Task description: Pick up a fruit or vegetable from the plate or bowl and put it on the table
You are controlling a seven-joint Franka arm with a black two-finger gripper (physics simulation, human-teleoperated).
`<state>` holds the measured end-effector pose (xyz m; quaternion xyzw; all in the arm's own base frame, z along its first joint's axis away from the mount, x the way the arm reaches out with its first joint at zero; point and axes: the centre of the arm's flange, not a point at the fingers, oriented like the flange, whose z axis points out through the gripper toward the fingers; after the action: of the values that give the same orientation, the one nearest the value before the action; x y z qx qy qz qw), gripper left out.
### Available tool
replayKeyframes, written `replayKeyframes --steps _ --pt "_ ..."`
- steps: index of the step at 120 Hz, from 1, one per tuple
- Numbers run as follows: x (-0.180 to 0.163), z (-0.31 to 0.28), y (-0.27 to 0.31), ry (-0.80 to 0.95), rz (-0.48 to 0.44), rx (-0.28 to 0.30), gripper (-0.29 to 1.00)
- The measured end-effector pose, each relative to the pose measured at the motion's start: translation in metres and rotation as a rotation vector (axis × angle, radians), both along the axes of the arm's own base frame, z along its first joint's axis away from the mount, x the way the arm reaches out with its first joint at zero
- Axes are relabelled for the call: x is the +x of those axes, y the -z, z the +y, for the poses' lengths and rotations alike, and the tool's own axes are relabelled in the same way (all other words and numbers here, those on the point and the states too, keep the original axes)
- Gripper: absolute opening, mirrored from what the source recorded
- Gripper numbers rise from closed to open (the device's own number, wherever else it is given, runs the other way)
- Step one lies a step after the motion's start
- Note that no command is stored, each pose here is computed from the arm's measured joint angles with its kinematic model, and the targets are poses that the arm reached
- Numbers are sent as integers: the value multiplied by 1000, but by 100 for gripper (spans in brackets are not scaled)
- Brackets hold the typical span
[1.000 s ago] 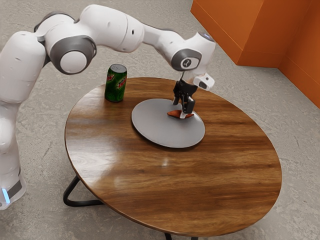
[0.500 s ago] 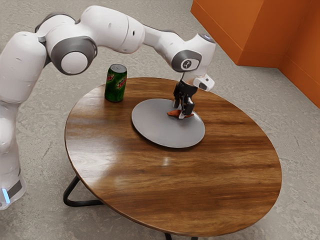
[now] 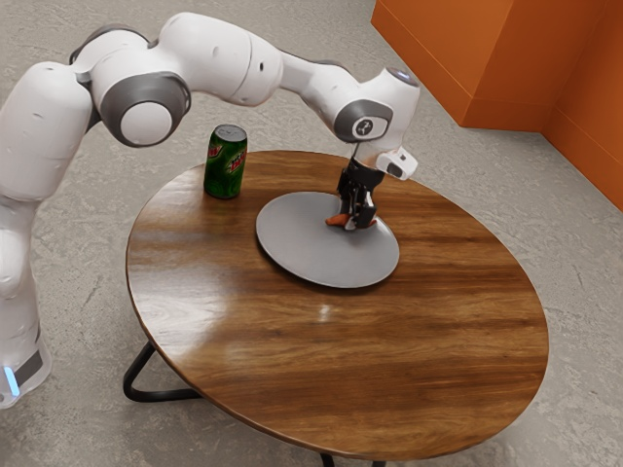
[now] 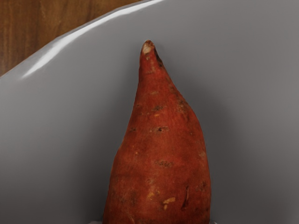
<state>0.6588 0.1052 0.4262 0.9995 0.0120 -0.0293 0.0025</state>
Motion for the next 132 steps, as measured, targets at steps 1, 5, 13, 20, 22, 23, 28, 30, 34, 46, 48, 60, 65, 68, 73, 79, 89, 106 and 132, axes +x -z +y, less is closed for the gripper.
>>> replayKeyframes --steps 1,5,13,20,22,23,28,30,34,46,48,60,65,68,73,79,89,106,132 --pt "0 0 0 0 0 0 23" --pt "0 0 1 0 1 1 22" --pt "0 0 1 0 2 1 19" --pt "0 0 1 0 2 2 17" --pt "0 0 1 0 2 3 17" --pt "0 0 1 0 2 3 17" --pt "0 0 1 0 2 3 16" --pt "0 0 1 0 2 3 16" --pt "0 0 1 1 2 4 17" --pt "0 -1 -2 3 -2 5 17" --pt "0 -1 -3 3 -4 6 17" --pt "1 -2 -9 6 -14 8 17" --pt "1 -3 -12 8 -19 9 17" --pt "1 -4 -14 9 -22 9 17" --pt "0 -5 -18 10 -27 9 17" --pt "0 -6 -21 12 -32 9 17" --pt "0 -10 -26 19 -40 9 17" --pt "7 -23 -38 41 -68 7 17" --pt "16 -69 -48 115 -94 -13 16"
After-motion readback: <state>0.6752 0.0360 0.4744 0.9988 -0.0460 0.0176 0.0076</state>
